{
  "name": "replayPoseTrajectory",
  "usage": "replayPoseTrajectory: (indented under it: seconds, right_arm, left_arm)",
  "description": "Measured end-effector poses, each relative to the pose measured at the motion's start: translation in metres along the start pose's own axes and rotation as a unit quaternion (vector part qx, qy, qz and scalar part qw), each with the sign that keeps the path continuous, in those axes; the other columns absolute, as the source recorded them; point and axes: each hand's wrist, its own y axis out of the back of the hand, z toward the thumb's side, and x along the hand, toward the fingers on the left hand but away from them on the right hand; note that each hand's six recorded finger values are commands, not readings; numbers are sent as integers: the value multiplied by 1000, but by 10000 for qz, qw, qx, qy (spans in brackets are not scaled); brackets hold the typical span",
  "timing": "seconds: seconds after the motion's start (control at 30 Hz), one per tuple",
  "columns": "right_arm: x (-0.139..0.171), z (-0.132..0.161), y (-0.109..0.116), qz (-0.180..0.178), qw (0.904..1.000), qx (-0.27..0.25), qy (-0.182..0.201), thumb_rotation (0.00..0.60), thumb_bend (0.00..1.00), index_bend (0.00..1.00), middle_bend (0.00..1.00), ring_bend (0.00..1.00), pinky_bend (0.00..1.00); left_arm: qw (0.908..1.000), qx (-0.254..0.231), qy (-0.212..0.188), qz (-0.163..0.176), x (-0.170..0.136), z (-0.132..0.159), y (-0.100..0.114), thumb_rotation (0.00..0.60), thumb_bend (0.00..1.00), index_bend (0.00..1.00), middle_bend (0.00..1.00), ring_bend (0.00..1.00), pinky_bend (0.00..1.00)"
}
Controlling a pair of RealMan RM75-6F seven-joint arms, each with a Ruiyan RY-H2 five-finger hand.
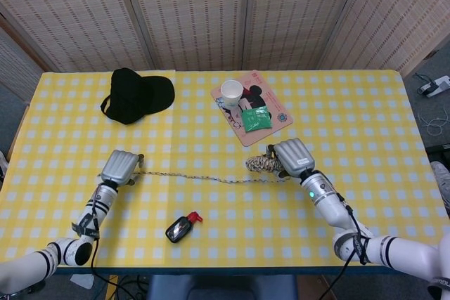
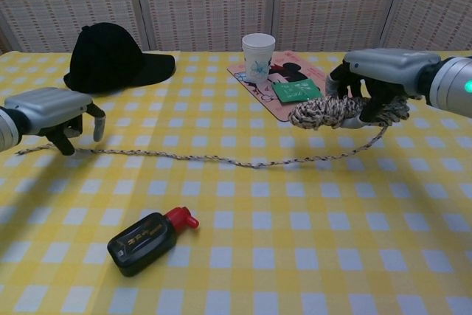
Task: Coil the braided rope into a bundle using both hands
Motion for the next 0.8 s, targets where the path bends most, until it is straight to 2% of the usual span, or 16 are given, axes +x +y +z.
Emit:
replayPoseTrajectory:
  seconds: [0.8]
  right_arm:
    - [-2,-3,-3,-8,10000,-77,-39,600,603,702,595,528,626]
  left_arm:
    - [9999,-38,76,-141,6,0,-4,600,347,636,1000,1000,1000]
